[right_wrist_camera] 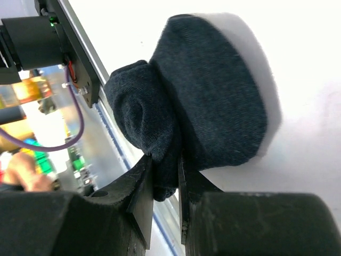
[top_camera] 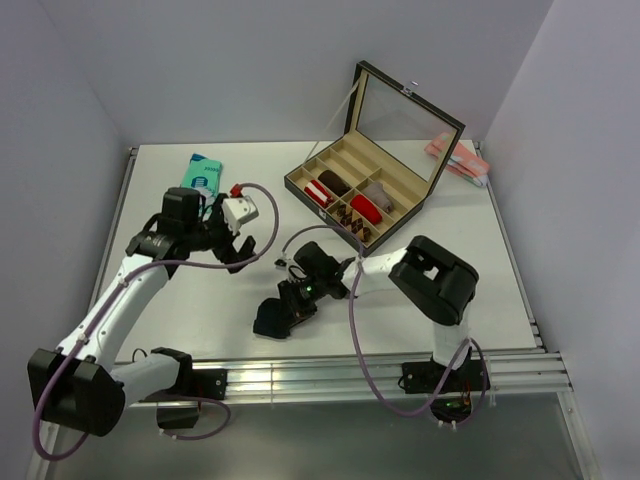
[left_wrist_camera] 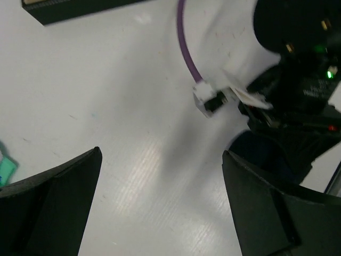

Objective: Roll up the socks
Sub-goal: Roll the sock at the center of the board.

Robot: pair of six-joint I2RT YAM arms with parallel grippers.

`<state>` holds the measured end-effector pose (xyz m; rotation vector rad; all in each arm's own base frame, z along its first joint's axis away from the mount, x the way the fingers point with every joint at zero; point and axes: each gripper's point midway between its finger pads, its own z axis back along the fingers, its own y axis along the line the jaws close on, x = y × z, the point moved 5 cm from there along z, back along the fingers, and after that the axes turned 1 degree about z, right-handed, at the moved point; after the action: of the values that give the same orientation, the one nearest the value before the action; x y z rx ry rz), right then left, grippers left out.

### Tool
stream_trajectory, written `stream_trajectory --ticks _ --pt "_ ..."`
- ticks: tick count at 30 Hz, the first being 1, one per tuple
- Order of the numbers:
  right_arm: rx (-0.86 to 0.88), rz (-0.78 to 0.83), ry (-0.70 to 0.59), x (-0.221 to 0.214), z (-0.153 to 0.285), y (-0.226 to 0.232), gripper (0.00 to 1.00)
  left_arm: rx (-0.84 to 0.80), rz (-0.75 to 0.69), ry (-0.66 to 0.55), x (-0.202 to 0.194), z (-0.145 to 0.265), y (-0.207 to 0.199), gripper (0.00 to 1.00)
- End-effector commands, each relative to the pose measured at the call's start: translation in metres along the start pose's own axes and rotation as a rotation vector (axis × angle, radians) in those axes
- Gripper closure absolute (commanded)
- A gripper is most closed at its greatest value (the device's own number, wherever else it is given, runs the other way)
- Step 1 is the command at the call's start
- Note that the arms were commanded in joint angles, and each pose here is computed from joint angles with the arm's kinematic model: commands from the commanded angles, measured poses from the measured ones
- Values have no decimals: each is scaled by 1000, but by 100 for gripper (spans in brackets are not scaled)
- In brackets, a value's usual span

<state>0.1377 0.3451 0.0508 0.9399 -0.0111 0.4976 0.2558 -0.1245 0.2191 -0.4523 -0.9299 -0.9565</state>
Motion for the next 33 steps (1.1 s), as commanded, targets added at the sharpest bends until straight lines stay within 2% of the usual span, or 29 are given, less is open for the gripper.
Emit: stream_trajectory --ticks 1,5,8,12,17,21,25,28,29,33 --pt "-152 -137 119 -19 2 -38 99 10 -94 14 -22 5 -15 0" --pt "-169 -167 131 1 5 -36 100 22 -195 38 -49 0 -30 1" --pt "-191 -181 135 13 4 -41 100 -23 -191 74 -66 -5 -41 0" --pt "-163 -200 139 16 -1 -42 100 -181 -215 147 -90 -7 -69 0" --pt "-152 -217 146 15 -4 -46 100 -228 -339 110 -109 -11 -93 0" --pt "-155 -219 153 17 -5 -47 100 -190 -432 52 -112 -18 -99 0" --pt "-172 -228 155 18 -5 -49 100 -183 -454 65 -119 -31 -102 1" --pt "-176 -237 156 18 -5 -50 100 -140 -463 63 -119 -41 -98 7" --pt "-177 -234 154 18 -5 -50 100 -137 -455 64 -119 -44 -100 12" --pt "-179 -233 151 18 -3 -50 100 -124 -439 66 -118 -53 -98 20"
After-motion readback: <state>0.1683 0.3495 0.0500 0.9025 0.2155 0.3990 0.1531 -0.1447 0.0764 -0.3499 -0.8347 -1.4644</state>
